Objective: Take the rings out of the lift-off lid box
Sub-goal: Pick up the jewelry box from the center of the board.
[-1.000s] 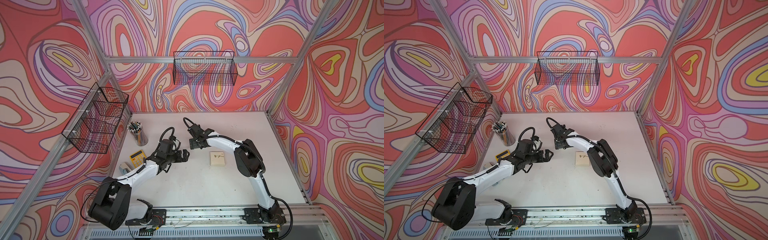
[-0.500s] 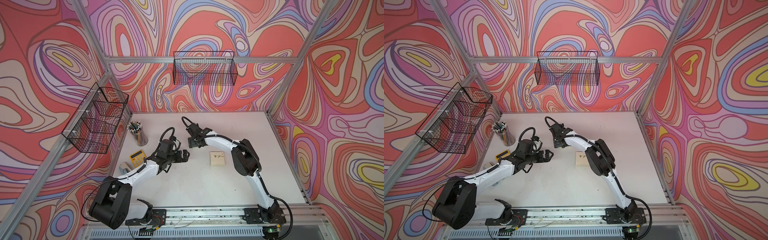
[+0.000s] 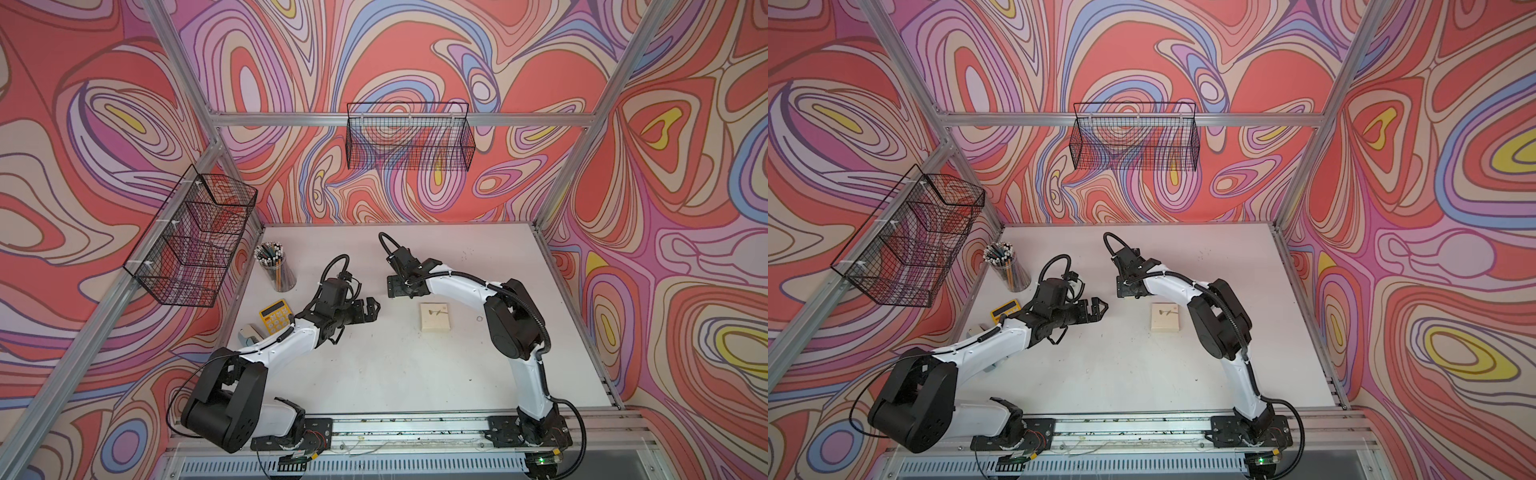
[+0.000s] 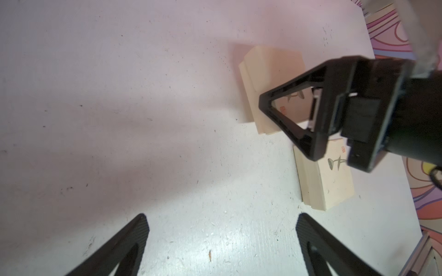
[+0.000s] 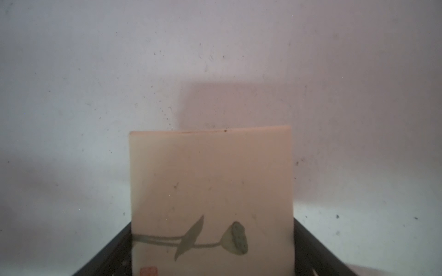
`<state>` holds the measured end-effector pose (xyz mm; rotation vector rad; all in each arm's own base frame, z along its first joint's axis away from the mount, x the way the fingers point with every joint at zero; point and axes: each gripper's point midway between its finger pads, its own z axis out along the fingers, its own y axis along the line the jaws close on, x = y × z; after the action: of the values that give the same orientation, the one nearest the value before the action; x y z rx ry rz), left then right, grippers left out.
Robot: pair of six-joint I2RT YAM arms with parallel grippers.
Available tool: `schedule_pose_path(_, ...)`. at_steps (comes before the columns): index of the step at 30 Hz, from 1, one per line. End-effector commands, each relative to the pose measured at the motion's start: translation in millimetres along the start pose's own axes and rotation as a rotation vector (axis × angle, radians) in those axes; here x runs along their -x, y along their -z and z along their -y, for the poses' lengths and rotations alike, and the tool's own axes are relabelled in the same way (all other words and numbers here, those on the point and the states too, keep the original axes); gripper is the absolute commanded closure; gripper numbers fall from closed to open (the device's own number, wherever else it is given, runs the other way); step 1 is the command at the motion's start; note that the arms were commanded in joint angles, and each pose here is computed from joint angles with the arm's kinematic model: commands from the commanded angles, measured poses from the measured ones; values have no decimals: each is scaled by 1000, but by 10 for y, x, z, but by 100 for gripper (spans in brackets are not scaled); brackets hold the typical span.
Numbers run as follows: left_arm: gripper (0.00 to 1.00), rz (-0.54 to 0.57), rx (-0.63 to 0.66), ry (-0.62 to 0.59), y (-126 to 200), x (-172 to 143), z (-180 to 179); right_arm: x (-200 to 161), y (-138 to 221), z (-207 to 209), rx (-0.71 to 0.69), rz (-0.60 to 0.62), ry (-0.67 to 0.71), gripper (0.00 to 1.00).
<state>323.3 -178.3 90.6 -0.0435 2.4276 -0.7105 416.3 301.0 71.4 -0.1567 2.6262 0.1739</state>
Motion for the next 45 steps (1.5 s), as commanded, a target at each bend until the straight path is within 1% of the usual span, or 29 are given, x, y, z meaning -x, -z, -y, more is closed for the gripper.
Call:
schedule_pose_path(1,0,0,-31,42,-61,20,33,92,279,-146,121,44,-44,16)
schedule_pose_path(6,0,-1,-76,61,-101,41,117,-68,467,-140,189,33,-71,17)
schedule_pose_path(10,0,19,-96,70,-81,85,158,-175,565,-105,214,26,-87,17)
schedule_pose_path(15,0,21,-148,81,-73,103,259,-278,632,-76,241,26,-101,17)
schedule_pose_path(17,1,20,-169,78,-73,111,320,-341,596,-70,250,19,-104,17)
schedule_pose_path(18,2,20,-173,72,-76,114,344,-298,701,-82,271,42,-112,17)
schedule_pose_path(21,2,17,-170,65,-103,112,364,-338,720,-117,303,36,-124,18)
schedule_pose_path(28,3,3,-185,71,-180,105,399,-368,769,-90,307,43,-128,19)
schedule_pose_path(33,3,-5,-186,70,-229,111,414,-391,798,-145,344,39,-124,17)
schedule_pose_path(39,3,0,-185,69,-234,125,417,-421,791,-140,346,32,-121,16)
schedule_pose_path(45,4,-9,-187,70,-262,117,419,-396,833,-219,394,34,-117,12)
